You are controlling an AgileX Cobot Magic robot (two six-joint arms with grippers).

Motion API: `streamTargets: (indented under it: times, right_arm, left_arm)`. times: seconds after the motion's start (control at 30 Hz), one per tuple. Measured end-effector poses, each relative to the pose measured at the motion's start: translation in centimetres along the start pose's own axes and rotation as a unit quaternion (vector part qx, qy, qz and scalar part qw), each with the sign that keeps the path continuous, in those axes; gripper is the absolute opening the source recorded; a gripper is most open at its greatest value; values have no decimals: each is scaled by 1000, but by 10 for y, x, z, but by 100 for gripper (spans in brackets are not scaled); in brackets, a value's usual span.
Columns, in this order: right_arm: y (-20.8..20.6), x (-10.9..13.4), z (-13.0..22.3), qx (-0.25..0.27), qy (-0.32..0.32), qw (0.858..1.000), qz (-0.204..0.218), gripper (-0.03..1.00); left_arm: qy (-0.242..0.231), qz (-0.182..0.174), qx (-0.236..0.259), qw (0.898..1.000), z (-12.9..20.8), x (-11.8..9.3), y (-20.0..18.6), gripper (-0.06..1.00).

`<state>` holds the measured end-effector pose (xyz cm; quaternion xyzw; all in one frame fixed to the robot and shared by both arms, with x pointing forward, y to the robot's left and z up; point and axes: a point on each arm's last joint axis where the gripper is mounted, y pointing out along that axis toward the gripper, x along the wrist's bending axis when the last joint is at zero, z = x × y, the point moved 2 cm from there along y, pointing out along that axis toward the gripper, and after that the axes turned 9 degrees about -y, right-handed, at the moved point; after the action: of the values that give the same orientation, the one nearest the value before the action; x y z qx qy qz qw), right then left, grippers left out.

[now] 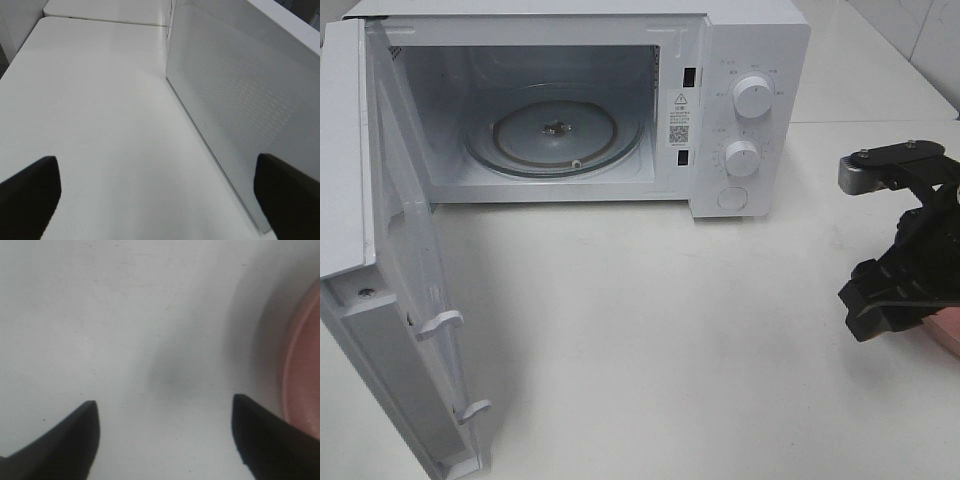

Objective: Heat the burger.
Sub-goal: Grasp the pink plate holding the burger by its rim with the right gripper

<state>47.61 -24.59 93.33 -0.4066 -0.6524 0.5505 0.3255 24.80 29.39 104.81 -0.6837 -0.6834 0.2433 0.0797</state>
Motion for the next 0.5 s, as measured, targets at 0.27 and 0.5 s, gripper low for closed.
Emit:
streamTargets:
  times: [0.27, 0.5]
  right_arm:
    - [-18, -22, -19, -23, 18, 996, 82, 98]
    - [-26, -32, -34, -27, 43, 993, 105, 98]
  left_arm:
    - [0, 0, 0, 1000, 0, 0, 0, 97]
    - [0, 0, 0, 1000, 0, 0, 0, 97]
